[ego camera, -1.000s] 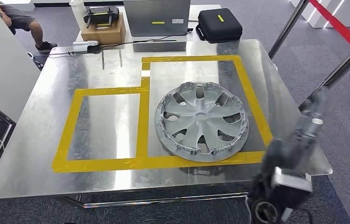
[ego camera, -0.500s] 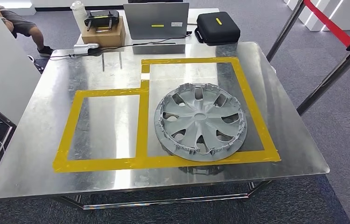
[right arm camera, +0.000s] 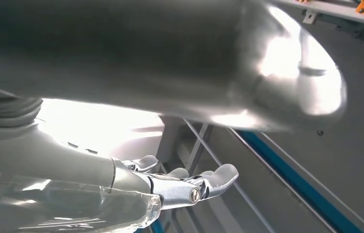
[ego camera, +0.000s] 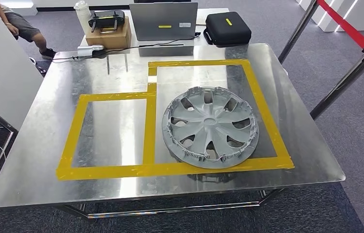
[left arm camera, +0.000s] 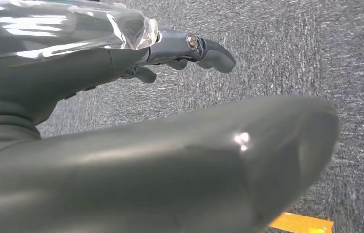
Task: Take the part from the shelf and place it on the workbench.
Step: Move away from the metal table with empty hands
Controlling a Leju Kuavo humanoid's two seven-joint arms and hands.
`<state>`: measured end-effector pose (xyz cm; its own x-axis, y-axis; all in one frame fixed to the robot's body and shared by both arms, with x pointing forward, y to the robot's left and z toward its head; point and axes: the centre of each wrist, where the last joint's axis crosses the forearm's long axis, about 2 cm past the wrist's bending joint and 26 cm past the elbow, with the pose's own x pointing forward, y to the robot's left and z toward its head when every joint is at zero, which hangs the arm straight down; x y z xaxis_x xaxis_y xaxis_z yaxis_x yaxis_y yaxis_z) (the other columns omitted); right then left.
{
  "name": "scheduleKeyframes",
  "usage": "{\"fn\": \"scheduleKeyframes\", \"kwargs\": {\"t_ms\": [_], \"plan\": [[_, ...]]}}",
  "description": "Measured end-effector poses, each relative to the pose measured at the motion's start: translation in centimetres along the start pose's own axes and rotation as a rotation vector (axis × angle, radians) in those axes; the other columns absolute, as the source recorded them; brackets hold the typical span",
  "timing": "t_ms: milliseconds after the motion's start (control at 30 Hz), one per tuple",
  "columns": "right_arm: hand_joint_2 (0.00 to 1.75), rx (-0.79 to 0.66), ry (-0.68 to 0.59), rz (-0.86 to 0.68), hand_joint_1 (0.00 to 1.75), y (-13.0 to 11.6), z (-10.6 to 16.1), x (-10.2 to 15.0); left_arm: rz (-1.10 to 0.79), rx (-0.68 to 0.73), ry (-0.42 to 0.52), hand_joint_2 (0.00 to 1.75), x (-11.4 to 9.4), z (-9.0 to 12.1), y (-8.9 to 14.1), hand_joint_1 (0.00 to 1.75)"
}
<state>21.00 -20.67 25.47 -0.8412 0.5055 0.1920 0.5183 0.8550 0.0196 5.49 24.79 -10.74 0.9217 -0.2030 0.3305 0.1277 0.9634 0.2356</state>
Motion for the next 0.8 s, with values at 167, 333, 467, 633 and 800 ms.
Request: {"fn": "scheduleKeyframes", "kwargs": {"t_ms": [167,333,467,633,800], "plan": [[0.00,0.016,-0.001,-0.019,0.00,0.5,0.1,-0.4,0.016,0.002,0.003,0.00,0.2,0.0,-0.1,0.00],[0.00,0.046,0.011,-0.023,0.00,0.7,0.7,-0.9,0.022,0.002,0.006,0.00,0.2,0.0,-0.1,0.00],[0.00,0.058,0.015,-0.025,0.00,0.8,1.0,-1.1,0.025,0.003,0.006,0.00,0.2,0.0,-0.1,0.00],[0.00,0.064,0.022,-0.033,0.00,0.9,1.2,-1.1,0.027,0.003,0.006,0.00,0.2,0.0,-0.1,0.00],[0.00,0.072,0.029,-0.042,0.00,1.1,1.4,-1.0,0.029,0.004,0.008,0.00,0.1,0.0,0.0,0.00]]}}
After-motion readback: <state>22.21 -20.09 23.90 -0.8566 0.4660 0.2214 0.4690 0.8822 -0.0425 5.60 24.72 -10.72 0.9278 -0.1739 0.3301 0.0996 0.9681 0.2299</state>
